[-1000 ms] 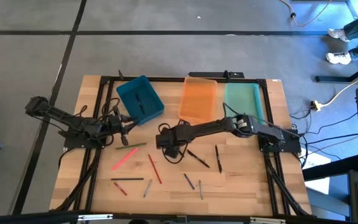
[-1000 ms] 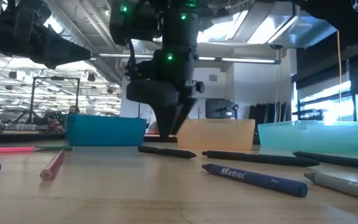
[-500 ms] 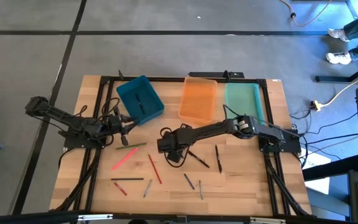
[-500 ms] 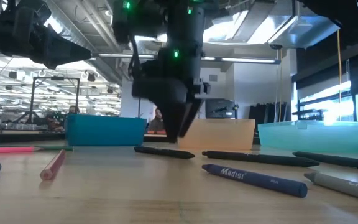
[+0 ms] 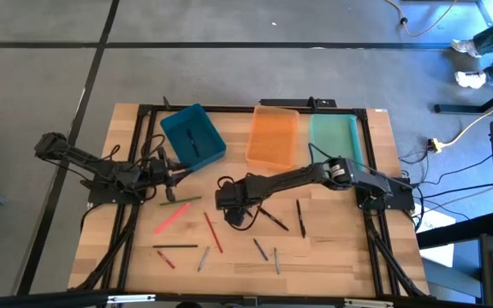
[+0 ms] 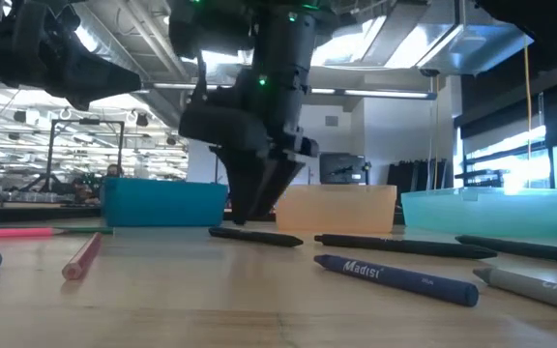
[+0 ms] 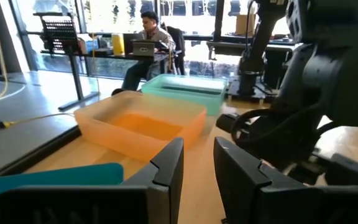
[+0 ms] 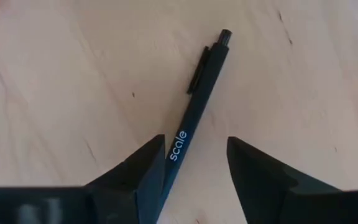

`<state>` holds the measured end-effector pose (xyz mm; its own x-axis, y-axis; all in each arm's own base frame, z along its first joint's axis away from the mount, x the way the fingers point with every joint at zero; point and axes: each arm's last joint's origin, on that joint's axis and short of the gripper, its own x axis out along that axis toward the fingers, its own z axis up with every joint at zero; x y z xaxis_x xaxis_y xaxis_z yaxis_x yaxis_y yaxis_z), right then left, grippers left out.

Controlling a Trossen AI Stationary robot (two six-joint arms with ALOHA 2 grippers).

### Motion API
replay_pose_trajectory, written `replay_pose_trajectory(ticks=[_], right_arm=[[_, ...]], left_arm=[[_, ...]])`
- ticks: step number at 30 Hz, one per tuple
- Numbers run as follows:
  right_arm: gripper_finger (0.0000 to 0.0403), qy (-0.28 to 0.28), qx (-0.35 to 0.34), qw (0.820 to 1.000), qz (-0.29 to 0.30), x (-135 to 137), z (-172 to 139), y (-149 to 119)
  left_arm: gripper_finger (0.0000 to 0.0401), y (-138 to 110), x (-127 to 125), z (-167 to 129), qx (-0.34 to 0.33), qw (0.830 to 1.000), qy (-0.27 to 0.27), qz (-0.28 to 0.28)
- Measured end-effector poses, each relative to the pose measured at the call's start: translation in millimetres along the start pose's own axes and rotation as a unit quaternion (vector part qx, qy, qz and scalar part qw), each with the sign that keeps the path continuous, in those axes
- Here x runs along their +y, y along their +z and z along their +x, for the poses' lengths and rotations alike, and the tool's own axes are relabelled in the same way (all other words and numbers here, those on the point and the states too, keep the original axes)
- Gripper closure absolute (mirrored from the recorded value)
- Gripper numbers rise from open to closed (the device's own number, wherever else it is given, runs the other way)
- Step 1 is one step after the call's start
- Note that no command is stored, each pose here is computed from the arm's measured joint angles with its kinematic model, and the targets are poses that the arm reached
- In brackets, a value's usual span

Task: Sort crayons/erasers/pens/pencils in bins
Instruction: Put the left black pen into the blue bin

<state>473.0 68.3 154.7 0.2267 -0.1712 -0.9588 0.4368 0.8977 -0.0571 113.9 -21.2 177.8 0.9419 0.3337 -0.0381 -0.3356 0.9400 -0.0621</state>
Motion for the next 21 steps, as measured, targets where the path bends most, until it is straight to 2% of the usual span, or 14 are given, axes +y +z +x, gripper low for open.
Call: replay_pose_trajectory(ticks=[7,10,21], right_arm=[[0.0226,0.037,0.038,0.999,-0.002,-3,19,-13],[0.0238,0.04,0.049,0.998,-0.013,-8,25,-15],[0.0372,0.085,0.075,0.993,-0.032,-33,21,6]], left_arm=[[0.032,1,0,0,-0.002,1.0,0.0,-0.007],[0.032,1,0,0,-0.002,1.0,0.0,-0.007],[0.032,1,1,0,-0.004,1.0,0.017,-0.017]])
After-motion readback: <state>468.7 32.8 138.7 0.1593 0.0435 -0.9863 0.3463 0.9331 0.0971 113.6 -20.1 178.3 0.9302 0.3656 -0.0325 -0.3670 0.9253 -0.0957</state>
